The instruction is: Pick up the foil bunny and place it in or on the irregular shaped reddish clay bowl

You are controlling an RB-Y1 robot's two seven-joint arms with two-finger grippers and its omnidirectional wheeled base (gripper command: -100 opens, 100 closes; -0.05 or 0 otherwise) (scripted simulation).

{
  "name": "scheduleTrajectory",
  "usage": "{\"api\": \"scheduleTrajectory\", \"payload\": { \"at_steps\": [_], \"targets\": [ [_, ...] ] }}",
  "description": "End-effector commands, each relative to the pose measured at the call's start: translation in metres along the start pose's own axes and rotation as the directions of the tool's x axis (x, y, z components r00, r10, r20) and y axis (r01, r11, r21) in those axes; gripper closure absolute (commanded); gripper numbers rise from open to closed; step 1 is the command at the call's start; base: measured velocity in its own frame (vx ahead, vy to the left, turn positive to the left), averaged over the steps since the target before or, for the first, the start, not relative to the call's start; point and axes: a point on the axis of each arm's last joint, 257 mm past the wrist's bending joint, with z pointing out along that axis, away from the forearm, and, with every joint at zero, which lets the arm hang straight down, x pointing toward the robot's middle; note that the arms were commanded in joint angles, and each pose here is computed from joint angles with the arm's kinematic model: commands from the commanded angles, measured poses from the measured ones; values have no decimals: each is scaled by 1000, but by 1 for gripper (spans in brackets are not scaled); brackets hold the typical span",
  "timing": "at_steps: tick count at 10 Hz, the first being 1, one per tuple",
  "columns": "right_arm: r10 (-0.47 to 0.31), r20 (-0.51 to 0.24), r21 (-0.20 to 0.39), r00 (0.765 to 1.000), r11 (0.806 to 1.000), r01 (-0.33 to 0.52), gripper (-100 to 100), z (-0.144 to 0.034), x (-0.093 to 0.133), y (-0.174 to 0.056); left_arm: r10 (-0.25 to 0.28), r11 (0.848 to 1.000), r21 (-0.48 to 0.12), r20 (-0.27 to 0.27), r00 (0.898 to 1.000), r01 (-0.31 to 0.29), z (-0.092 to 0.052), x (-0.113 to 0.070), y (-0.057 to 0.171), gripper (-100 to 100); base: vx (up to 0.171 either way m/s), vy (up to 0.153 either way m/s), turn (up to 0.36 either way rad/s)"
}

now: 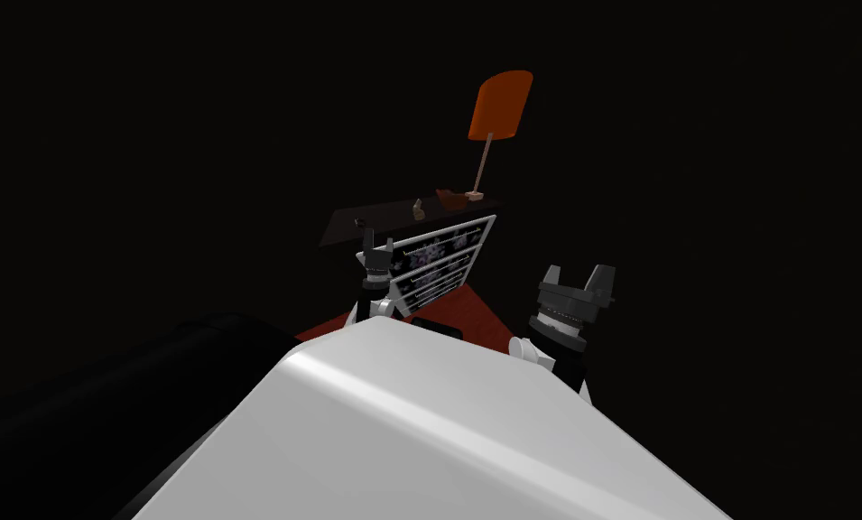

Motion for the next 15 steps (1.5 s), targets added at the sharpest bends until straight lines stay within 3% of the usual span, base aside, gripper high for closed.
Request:
{"api": "scheduleTrajectory", "payload": {
  "at_steps": [1, 8, 10, 15],
  "targets": [
    [0, 0, 0, 1000, 1000, 0, 0, 0, 0, 0, 0, 1000, -3, -20, 1000, 0, 2, -1, -2, -100, -33, -23, -34],
    [0, 0, 0, 1000, 1000, 0, 0, 0, 0, 0, -12, 998, -61, -122, 992, 4, 26, -19, -9, -100, -50, -15, -68],
    [0, 0, 0, 1000, 1000, 0, 0, 0, 0, 0, -27, 997, -82, -148, 989, 15, 39, -28, -15, -100, -16, -18, -56],
    [0, 0, 0, 1000, 1000, 0, 0, 0, 0, 0, -30, 991, -135, -205, 978, 2, 54, -33, -15, -100, -11, -13, -38]
  ]
}}
